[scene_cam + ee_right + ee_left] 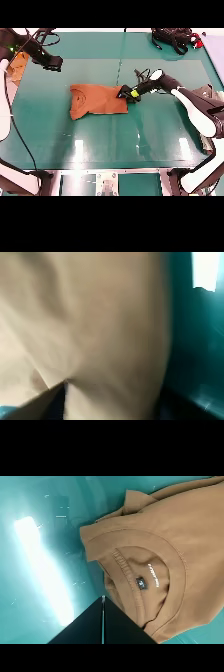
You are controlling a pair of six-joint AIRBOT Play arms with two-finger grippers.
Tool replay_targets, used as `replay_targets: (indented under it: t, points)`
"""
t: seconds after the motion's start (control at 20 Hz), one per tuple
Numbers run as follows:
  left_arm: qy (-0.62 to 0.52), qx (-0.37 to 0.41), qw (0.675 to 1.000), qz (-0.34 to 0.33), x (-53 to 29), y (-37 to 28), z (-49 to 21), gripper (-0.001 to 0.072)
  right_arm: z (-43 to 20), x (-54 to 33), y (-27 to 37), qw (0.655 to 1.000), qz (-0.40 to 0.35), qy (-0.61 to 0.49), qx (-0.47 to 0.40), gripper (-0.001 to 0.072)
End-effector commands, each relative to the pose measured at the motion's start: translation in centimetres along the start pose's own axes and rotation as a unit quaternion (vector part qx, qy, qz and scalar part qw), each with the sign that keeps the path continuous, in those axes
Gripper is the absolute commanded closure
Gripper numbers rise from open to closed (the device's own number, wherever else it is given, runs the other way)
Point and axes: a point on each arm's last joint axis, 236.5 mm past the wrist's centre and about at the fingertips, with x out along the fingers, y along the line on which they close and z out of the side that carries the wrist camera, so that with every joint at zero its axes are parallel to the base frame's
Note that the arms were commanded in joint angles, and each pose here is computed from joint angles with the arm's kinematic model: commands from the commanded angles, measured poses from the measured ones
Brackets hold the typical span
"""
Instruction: Fold the shirts.
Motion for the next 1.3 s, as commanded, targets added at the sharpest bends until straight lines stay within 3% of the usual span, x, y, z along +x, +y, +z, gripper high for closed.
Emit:
replay_targets:
  t: [0.0,0.05,0.15,0.35,0.6,0.95,1.25]
  points:
    - [0.004,0.000,1.000,0.000,0.0,0.0,-0.2,0.0681,0.4,1.3,3.2,0.998,0.054,-0.018,-0.010,0.0655]
    - [0.004,0.000,1.000,0.000,0.0,0.0,-0.2,0.0681,1.2,0.4,4.6,0.997,0.071,-0.027,-0.018,0.0695]
    - [0.009,0.000,1.000,-0.002,0.0,0.0,-0.4,0.0681,3.3,-3.2,6.9,0.993,0.093,-0.052,-0.044,0.0696]
    - [0.013,0.000,1.000,-0.003,0.0,-0.1,-0.6,0.0681,9.3,-18.7,9.9,0.970,0.124,-0.192,-0.080,0.0697]
    - [0.013,0.000,1.000,-0.003,0.0,-0.1,-0.6,0.0681,11.1,-38.2,1.5,0.931,0.073,-0.356,-0.015,0.0697]
    - [0.011,-0.002,1.000,-0.007,0.0,-0.3,-0.6,0.0681,2.0,-54.3,-15.2,0.869,-0.045,-0.465,0.162,0.0697]
    - [0.008,-0.002,1.000,-0.022,0.0,-1.0,-0.4,0.0681,-9.3,-55.4,-22.5,0.842,-0.168,-0.412,0.304,0.0698]
